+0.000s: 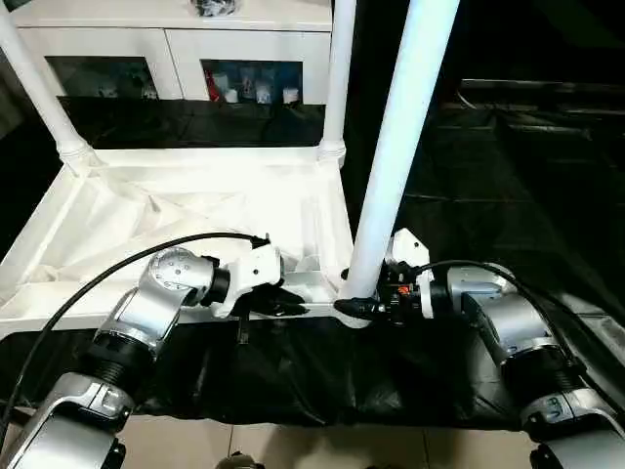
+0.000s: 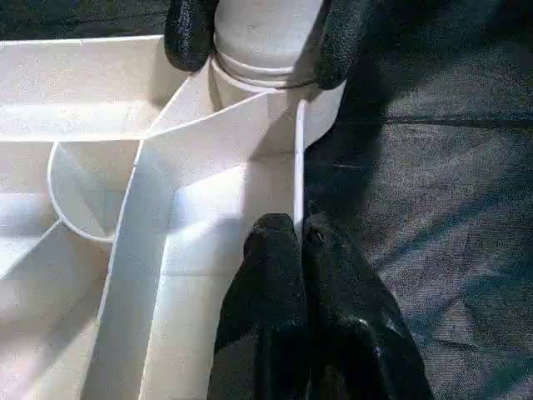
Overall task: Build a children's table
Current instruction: Rotate leg to tighten
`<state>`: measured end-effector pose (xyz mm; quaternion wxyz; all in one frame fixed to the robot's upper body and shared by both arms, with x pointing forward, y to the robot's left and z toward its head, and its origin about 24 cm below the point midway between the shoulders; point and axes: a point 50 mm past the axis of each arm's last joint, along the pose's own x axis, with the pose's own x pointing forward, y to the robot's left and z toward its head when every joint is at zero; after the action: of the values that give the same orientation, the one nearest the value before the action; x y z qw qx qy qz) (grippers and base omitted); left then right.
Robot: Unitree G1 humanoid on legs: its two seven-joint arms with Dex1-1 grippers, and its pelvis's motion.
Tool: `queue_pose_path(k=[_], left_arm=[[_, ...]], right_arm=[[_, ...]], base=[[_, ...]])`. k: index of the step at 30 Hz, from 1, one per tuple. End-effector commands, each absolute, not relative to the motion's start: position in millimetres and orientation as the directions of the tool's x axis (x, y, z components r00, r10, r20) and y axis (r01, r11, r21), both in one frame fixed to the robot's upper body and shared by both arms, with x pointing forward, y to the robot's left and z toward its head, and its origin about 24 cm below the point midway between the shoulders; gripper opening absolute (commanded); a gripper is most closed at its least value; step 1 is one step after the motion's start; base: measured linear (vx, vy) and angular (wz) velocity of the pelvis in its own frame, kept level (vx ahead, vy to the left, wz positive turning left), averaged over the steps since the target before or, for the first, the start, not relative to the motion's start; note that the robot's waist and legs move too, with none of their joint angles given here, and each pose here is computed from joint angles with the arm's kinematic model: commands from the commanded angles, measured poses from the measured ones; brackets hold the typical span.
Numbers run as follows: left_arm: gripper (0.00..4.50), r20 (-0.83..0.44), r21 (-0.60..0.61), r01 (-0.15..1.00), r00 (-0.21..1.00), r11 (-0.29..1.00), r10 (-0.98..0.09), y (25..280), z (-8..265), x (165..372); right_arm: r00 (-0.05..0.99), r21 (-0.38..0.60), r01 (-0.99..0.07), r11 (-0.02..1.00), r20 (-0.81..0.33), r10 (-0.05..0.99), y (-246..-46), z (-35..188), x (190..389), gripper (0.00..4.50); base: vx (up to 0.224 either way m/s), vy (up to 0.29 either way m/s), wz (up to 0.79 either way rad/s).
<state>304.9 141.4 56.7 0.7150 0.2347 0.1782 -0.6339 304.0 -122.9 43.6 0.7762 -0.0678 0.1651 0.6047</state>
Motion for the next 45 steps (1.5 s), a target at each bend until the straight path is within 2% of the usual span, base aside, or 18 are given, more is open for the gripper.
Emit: queue_pose_path(k=[1,3,4,5,7,13,17,18,19,20,21,24,26,32,36,39,45], left_arm=[[0.0,-0.537,0.162,0.966,0.257,0.201,-0.803,129,54,314],[0.0,-0.519,0.174,0.946,0.325,0.275,-0.79,123,53,317],[0.0,-0.512,0.178,0.94,0.342,0.293,-0.788,119,52,318],[0.0,-0.497,0.178,0.929,0.371,0.326,-0.785,109,51,319],[0.0,-0.479,0.178,0.917,0.397,0.356,-0.783,96,50,319],[0.0,-0.467,0.198,0.892,0.451,0.407,-0.761,59,47,320],[0.0,-0.451,0.24,0.873,0.488,0.425,-0.747,40,51,323],[0.0,-0.451,0.239,0.874,0.486,0.423,-0.749,40,51,323],[0.0,-0.449,0.234,0.879,0.476,0.415,-0.756,39,52,322],[0.0,-0.449,0.232,0.881,0.472,0.411,-0.758,39,52,322],[0.0,-0.455,0.228,0.89,0.457,0.396,-0.764,41,52,321],[0.0,-0.465,0.225,0.898,0.441,0.379,-0.768,48,50,320],[0.0,-0.473,0.211,0.91,0.414,0.356,-0.778,56,50,319],[0.0,-0.466,0.187,0.943,0.333,0.276,-0.82,70,52,316],[0.0,-0.482,0.173,0.963,0.267,0.208,-0.835,89,54,313],[0.0,-0.505,0.167,0.972,0.228,0.165,-0.832,100,55,312],[0.0,-0.506,0.143,0.982,0.178,0.121,-0.844,111,57,311]], right_arm=[[0.099,0.16,-0.975,0.152,-0.297,0.95,-78.4,29,288.4,2.59],[0.3,0.139,-0.926,0.352,-0.297,0.907,-74.5,24,301.1,2.59],[0.358,0.141,-0.901,0.411,-0.294,0.886,-73.2,23,304.7,2.59],[0.483,0.167,-0.823,0.543,-0.298,0.823,-70.3,20,312.4,2.59],[0.591,0.174,-0.742,0.648,-0.288,0.754,-66.5,19,318.6,2.59],[0.792,0.151,-0.524,0.838,-0.276,0.545,-54.2,21,332.1,2.58],[0.849,0.047,-0.467,0.883,-0.253,0.463,-40.0,28,338.8,2.58],[0.85,0.047,-0.467,0.883,-0.251,0.463,-39.8,28,339.0,2.58],[0.851,0.074,-0.464,0.883,-0.239,0.467,-40.2,30,340.3,2.58],[0.851,0.083,-0.463,0.882,-0.234,0.469,-40.7,31,340.7,3.13],[0.851,0.102,-0.468,0.878,-0.217,0.479,-44.1,32,341.9,3.27],[0.85,0.083,-0.479,0.874,-0.204,0.486,-51.3,33,343.3,3.49],[0.833,0.036,-0.521,0.853,-0.198,0.517,-59.6,33,343.2,3.61],[0.728,-0.034,-0.674,0.738,-0.199,0.656,-74.1,33,336.6,3.61],[0.55,-0.044,-0.829,0.558,-0.244,0.798,-83.2,31,325.7,3.61],[0.372,-0.004,-0.923,0.384,-0.261,0.891,-85.0,34,315.3,3.61],[0.147,0.057,-0.984,0.169,-0.284,0.948,-87.1,34,299.3,3.61]], base=[[0.0,0.0,0.0],[0.0,0.0,0.0],[0.0,0.0,0.0],[0.0,0.0,0.0],[-0.026,-0.002,-0.02],[0.0,0.0,0.0],[0.0,0.0,0.0],[0.0,0.0,0.0],[0.0,0.0,0.0],[0.0,0.0,0.0],[0.0,0.0,0.0],[0.0,0.0,0.0],[0.0,0.0,0.0],[0.0,0.0,0.0],[0.0,0.0,0.0],[0.0,0.0,0.0],[0.0,0.0,0.0]])
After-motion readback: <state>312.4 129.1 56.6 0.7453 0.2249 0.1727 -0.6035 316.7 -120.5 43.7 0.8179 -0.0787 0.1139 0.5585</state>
